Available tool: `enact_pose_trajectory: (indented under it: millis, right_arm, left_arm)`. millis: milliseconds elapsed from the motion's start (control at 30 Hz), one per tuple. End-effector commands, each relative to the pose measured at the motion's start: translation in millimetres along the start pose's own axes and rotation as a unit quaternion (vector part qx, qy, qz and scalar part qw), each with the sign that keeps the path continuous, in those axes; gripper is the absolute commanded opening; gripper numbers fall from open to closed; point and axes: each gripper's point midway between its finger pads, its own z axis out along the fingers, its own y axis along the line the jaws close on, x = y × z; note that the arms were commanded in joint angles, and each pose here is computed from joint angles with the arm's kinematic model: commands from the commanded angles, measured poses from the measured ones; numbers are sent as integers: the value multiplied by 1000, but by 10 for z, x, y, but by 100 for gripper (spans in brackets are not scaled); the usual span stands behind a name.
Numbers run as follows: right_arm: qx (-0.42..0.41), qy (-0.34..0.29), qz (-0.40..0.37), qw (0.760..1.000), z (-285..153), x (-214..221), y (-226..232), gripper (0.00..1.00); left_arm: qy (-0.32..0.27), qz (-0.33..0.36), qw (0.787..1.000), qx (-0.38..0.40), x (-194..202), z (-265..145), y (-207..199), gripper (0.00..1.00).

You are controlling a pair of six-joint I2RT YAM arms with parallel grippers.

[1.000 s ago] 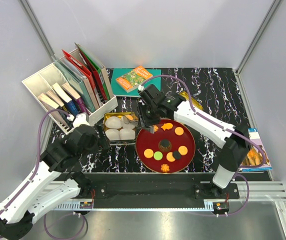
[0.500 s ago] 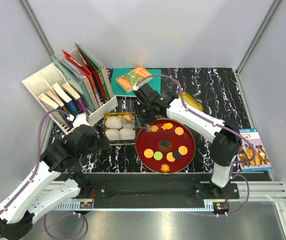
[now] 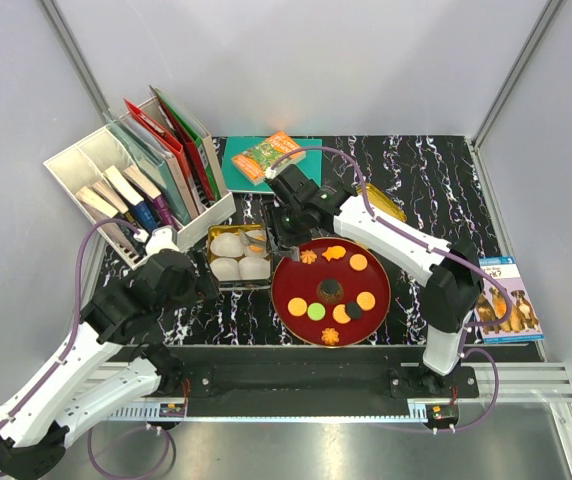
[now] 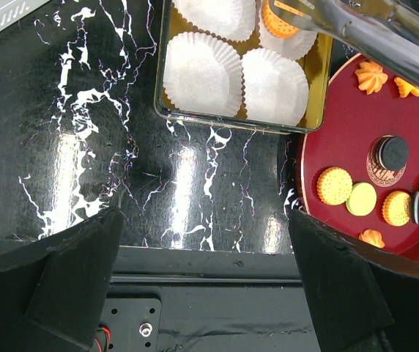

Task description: Pack the cookies

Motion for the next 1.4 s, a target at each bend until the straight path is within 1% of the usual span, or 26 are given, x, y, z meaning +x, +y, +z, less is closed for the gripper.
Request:
enact_pose_trajectory:
  millis: [0, 133, 233, 400, 533, 767, 933, 1133, 1367]
  right_arm:
    - [-22, -49, -7, 999, -282, -209, 160, 51]
    - [-11, -69, -2, 998, -546, -220, 110, 50]
    - [12, -80, 1, 997, -762, -109, -36, 50]
    - [48, -74, 20, 996, -1021, 247, -321, 50]
    - [60, -67, 38, 995, -1182, 512, -469, 50]
    - [110, -10, 80, 991, -1186, 1137, -828, 51]
    - [110, 11, 103, 988, -1211, 1410, -905, 52]
    - [101, 19, 119, 988, -1215, 1528, -907, 53]
    - [78, 26, 120, 989, -1101, 1521, -806, 54]
  left_arm:
    - [-22, -15, 1000, 6, -118, -25, -50, 99]
    - [-22, -14, 1000, 7, -116, -19, -54, 99]
    - [-19, -11, 1000, 9, -108, 2, -77, 99]
    - [-14, -5, 1000, 18, -119, 52, -163, 99]
    - [-2, 4, 1000, 23, -109, 119, -258, 99]
    - [14, 12, 999, 33, -64, 228, -370, 99]
    - [27, 18, 999, 37, -9, 298, -416, 99]
    - [35, 21, 998, 41, 16, 343, -461, 99]
    - [39, 22, 998, 43, 54, 357, -456, 99]
